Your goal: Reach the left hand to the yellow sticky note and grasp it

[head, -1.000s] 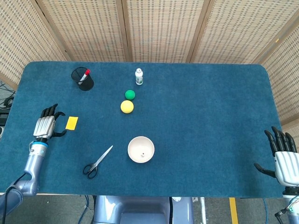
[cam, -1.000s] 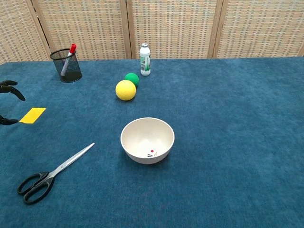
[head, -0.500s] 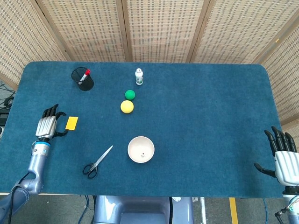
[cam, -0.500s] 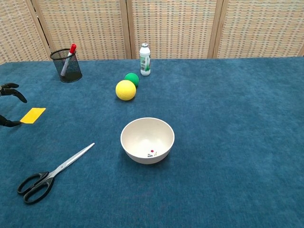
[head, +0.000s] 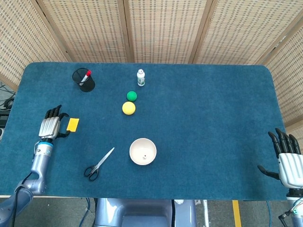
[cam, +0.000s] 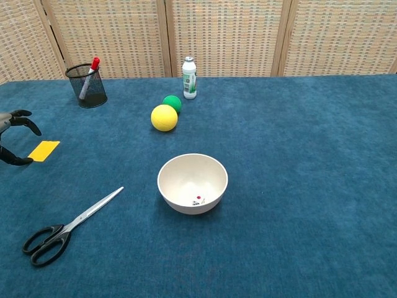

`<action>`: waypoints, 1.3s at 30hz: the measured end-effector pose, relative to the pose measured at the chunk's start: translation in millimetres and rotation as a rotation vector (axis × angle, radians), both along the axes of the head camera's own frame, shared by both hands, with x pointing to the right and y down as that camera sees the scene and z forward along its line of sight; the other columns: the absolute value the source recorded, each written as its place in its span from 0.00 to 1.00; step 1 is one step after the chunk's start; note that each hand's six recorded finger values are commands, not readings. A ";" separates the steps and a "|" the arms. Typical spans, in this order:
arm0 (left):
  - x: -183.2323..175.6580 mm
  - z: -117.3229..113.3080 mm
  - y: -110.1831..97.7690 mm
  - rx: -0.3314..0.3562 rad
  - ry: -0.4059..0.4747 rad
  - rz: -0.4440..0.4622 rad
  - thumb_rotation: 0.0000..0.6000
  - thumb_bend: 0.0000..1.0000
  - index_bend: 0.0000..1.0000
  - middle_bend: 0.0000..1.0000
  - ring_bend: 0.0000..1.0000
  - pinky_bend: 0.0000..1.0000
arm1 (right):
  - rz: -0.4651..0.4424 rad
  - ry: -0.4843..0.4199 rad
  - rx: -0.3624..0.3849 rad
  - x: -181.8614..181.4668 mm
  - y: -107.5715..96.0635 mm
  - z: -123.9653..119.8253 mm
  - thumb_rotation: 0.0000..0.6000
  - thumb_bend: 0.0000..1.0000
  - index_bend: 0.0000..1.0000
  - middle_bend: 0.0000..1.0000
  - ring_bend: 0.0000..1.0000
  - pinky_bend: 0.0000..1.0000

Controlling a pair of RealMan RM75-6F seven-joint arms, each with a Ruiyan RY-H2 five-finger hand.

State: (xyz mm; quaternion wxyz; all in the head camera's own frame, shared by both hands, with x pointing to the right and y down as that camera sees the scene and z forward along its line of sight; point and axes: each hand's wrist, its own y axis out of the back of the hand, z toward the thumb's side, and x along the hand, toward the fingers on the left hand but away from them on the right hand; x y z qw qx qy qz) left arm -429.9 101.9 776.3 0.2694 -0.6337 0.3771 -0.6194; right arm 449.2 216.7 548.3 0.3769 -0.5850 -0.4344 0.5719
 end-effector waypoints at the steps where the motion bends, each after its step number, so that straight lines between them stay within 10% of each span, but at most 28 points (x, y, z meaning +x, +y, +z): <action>1: 1.5 0.2 -1.5 0.002 -0.003 0.004 1.00 0.25 0.30 0.00 0.00 0.00 | 0.001 0.000 0.000 0.1 -0.1 0.2 1.00 0.00 0.00 0.00 0.00 0.00; 19: 25.3 -39.8 -48.2 0.167 0.052 0.047 1.00 0.27 0.30 0.00 0.00 0.00 | 0.004 0.001 -0.007 1.1 -0.6 2.8 1.00 0.00 0.00 0.00 0.00 0.00; 29: -5.5 -41.7 -18.4 -0.060 -0.045 0.148 1.00 0.37 0.45 0.00 0.00 0.00 | 0.005 -0.004 -0.002 1.4 0.0 0.0 1.00 0.00 0.00 0.00 0.00 0.00; 39: -13.3 -27.2 -4.2 -0.098 -0.065 0.147 1.00 0.42 0.52 0.00 0.00 0.00 | 0.005 0.000 -0.009 1.1 -0.2 2.6 1.00 0.00 0.00 0.00 0.00 0.00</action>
